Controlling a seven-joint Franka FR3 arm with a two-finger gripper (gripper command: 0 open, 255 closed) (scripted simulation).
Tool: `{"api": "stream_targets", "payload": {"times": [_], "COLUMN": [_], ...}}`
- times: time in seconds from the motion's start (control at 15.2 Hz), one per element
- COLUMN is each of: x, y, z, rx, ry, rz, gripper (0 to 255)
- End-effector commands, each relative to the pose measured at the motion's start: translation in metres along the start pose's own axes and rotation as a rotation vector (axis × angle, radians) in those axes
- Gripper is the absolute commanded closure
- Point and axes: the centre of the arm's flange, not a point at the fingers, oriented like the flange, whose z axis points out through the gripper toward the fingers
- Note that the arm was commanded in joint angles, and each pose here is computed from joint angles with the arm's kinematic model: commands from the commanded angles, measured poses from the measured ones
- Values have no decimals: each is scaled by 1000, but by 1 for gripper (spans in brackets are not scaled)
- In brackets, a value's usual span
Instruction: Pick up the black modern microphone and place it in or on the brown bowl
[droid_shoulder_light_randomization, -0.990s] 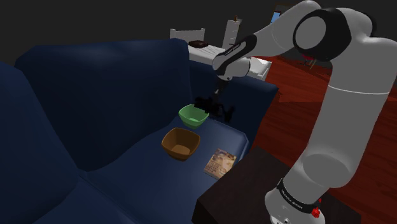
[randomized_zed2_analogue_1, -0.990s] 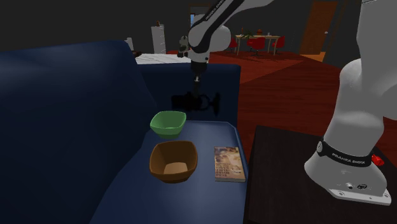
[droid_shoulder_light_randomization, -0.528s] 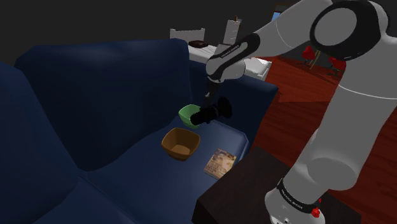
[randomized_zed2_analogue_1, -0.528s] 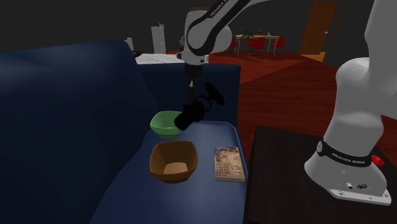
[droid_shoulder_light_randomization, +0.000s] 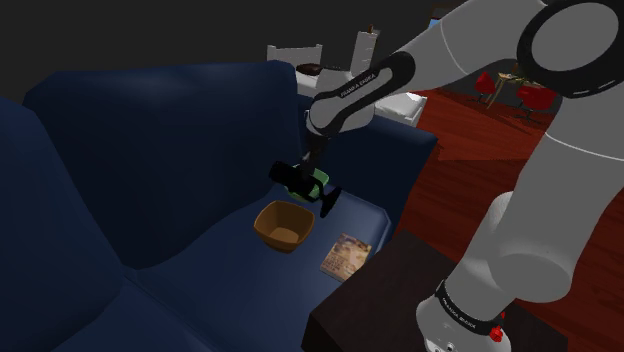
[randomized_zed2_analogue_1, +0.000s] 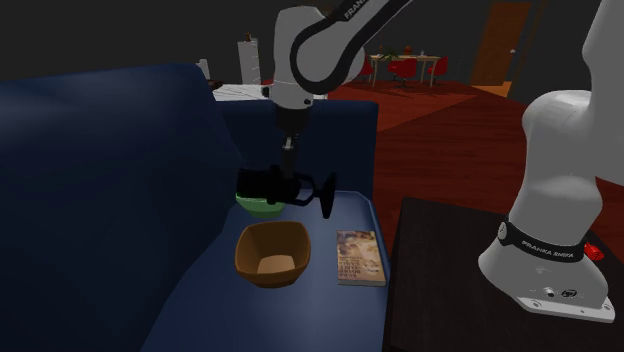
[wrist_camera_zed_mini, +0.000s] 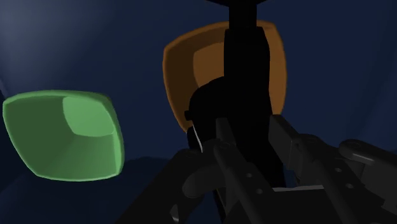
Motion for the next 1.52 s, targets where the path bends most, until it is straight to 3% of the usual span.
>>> {"api": "stream_targets", "payload": {"times": [0.0,1.06,1.45], "x": [2,-6,-6], "y": [-18,-18,-18], "z": [4,88,90], "rx": [0,0,0], "ry": [2,2,2], "rz": [2,2,2], "gripper": [255,255,255]}}
